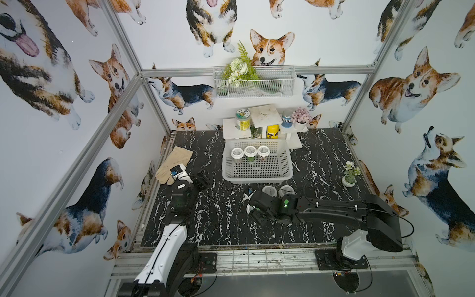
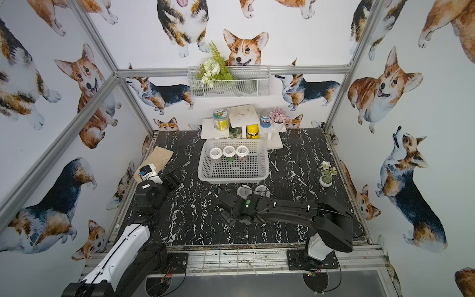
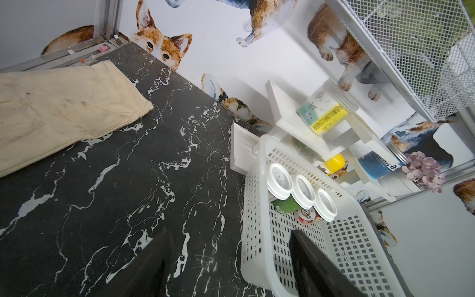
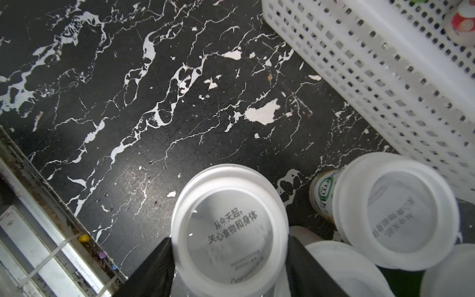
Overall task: Put the yogurt in the basket
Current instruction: Pick up the yogurt from the center of the board, then place the yogurt in the basket.
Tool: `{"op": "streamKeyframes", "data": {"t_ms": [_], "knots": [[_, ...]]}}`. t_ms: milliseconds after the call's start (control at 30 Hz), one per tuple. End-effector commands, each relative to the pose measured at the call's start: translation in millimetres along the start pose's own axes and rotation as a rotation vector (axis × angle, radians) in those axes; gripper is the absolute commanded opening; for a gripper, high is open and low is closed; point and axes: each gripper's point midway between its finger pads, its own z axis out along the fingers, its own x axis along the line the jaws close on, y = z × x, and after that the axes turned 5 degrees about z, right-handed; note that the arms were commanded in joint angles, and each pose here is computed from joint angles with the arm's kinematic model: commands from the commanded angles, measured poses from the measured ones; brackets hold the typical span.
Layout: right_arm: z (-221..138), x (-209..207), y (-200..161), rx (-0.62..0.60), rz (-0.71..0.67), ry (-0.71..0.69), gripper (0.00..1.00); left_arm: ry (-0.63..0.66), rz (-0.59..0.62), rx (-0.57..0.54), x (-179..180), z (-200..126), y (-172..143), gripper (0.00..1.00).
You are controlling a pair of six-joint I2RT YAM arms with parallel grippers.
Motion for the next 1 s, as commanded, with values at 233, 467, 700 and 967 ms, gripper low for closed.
{"op": "streamKeyframes", "data": {"t_ms": [233,467,700,967], "knots": [[-19.6,-9.0,25.6,-0.048,-0.009,-0.049,0.7,-0.009,0.006,-0.015,-2.7,0.9,4.8,0.77],[-49.9,-13.1,66.6,-0.134,-0.001,-0.016,0.71,-0.008,0.006,-0.014,-2.4,0.7,4.4,0.77],[-83.2,-37.2,115.7,-0.231,0.022,0.002,0.73,-0.008,0.006,-0.015,-2.3,0.5,4.2,0.77],[-100.4,-79.9,156.5,-0.292,0.075,-0.001,0.73,-0.009,0.007,-0.016,-2.5,0.5,4.5,0.77]]}}
